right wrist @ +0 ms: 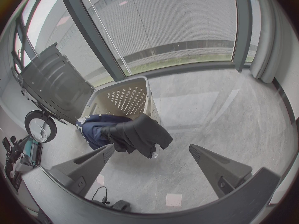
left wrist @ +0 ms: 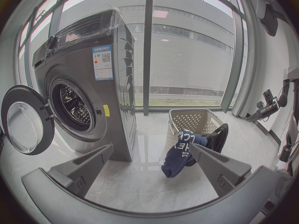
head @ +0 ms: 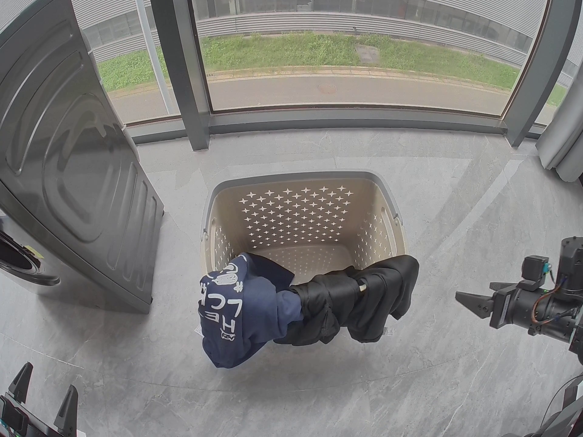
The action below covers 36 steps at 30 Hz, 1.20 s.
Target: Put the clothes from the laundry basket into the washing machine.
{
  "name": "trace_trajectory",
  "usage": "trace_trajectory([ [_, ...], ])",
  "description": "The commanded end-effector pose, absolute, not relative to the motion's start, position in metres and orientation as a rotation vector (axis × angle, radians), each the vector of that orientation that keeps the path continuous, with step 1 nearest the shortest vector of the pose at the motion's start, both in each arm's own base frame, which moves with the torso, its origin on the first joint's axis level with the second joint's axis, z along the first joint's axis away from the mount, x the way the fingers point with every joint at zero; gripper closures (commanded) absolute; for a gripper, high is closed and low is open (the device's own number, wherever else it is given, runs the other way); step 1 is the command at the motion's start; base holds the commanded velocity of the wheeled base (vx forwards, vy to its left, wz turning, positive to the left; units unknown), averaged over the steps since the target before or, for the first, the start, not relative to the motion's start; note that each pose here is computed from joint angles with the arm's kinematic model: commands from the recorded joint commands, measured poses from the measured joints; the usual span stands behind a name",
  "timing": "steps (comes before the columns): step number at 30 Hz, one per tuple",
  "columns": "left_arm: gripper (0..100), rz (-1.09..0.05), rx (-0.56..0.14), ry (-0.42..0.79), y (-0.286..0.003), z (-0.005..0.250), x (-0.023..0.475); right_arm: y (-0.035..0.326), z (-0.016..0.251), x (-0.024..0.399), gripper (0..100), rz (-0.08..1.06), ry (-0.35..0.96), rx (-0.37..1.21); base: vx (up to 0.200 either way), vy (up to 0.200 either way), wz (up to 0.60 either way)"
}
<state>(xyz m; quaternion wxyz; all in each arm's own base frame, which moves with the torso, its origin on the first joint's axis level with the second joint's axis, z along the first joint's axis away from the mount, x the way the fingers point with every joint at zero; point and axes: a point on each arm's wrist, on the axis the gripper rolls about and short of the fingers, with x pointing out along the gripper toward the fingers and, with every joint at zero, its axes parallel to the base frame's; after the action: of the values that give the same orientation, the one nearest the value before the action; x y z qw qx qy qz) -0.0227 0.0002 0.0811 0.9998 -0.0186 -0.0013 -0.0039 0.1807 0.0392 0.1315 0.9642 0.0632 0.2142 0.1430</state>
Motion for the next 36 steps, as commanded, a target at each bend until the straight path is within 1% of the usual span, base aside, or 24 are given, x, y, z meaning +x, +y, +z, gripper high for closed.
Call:
trace_trajectory([
  [1,0,-0.008,-0.037,-0.001,0.000,0.076,-0.023,0.056,0.100,0.204,0,0.314,0.587,0.102,0.000,0.000,0.00],
  [8,0,-0.009,-0.038,-0.003,0.000,0.076,-0.023,0.073,0.091,0.203,0,0.383,0.632,0.078,0.000,0.000,0.00],
  [12,0,-0.008,-0.038,-0.001,0.000,0.076,-0.023,0.077,0.086,0.209,0,0.388,0.654,0.074,0.000,0.000,0.00],
  [17,0,-0.008,-0.038,-0.001,0.000,0.076,-0.023,0.089,0.081,0.213,0,0.425,0.678,0.058,0.000,0.000,0.00],
  [21,0,-0.008,-0.037,-0.001,0.000,0.076,-0.023,0.101,0.077,0.221,0,0.457,0.657,0.051,0.000,0.000,0.00],
  [27,0,-0.008,-0.038,-0.001,0.000,0.076,-0.023,0.117,0.068,0.235,0,0.449,0.620,0.046,0.000,0.000,0.00],
  [36,0,-0.008,-0.038,-0.003,0.000,0.076,-0.023,0.125,0.057,0.257,0,0.439,0.624,0.048,0.000,0.000,0.00],
])
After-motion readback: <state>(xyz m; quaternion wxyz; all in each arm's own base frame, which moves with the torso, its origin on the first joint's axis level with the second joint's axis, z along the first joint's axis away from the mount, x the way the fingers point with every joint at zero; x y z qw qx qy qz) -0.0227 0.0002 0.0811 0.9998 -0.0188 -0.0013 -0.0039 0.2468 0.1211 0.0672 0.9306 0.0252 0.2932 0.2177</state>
